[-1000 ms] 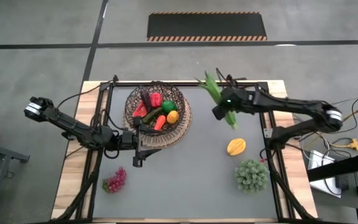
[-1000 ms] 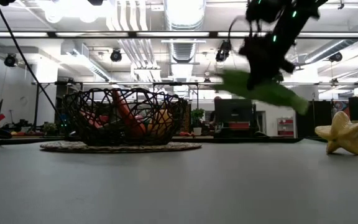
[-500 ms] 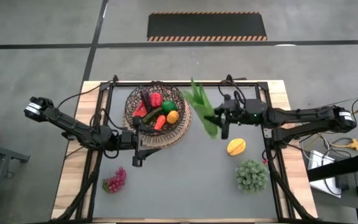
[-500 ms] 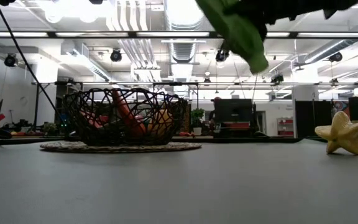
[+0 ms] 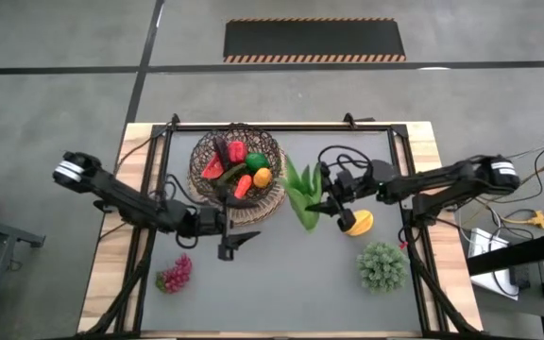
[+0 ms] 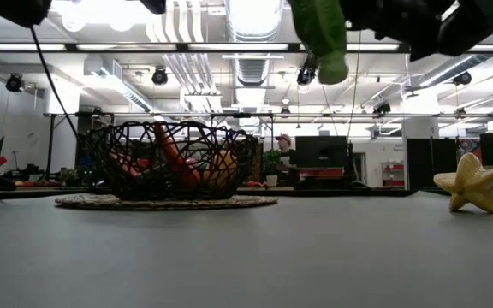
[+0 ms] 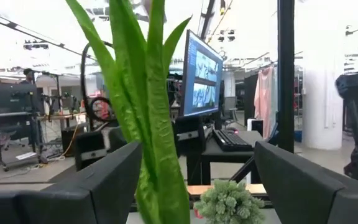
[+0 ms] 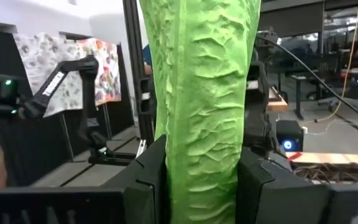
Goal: Build produce basket
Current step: Put the green leaf lettuce into the black wire basket
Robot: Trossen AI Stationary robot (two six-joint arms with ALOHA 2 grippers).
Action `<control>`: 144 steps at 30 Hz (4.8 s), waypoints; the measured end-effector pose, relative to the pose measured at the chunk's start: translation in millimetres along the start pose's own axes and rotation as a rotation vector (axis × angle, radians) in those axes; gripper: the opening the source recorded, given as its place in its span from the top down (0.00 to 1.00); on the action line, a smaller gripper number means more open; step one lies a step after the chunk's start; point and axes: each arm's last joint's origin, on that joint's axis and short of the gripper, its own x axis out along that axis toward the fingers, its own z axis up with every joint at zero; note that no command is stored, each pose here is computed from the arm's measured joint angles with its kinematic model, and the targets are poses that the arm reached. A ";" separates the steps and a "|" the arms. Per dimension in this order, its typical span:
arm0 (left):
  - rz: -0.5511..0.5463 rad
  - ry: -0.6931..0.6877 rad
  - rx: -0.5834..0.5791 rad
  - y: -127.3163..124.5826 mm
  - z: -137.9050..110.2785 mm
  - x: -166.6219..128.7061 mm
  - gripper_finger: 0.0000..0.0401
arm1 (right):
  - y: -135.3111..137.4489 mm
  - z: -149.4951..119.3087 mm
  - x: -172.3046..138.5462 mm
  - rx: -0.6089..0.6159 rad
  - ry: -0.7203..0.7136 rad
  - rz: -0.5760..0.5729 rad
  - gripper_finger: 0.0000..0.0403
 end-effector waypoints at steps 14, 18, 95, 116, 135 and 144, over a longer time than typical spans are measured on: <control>0.094 0.006 0.030 7.9 -32.1 55.9 0.27 | -10.1 -29.1 15.5 -0.003 -0.064 0.073 0.73; 0.060 -0.006 0.031 6.9 -33.8 66.7 0.27 | -10.4 -29.9 15.7 0.000 -0.061 0.073 0.73; 0.943 0.259 0.265 66.6 -8.0 -54.2 0.98 | -13.6 -16.0 -4.7 0.233 0.152 -0.108 0.26; 0.966 0.286 0.197 68.4 -47.0 -72.3 0.92 | -13.7 -16.4 -4.8 0.234 0.153 -0.112 0.26; 1.048 0.285 0.189 70.6 -52.0 -79.1 0.64 | -13.8 -18.4 -5.2 0.253 0.171 -0.117 0.25; 1.047 0.266 0.182 72.1 -40.4 -81.9 0.57 | -13.8 -18.4 -5.2 0.254 0.171 -0.118 0.26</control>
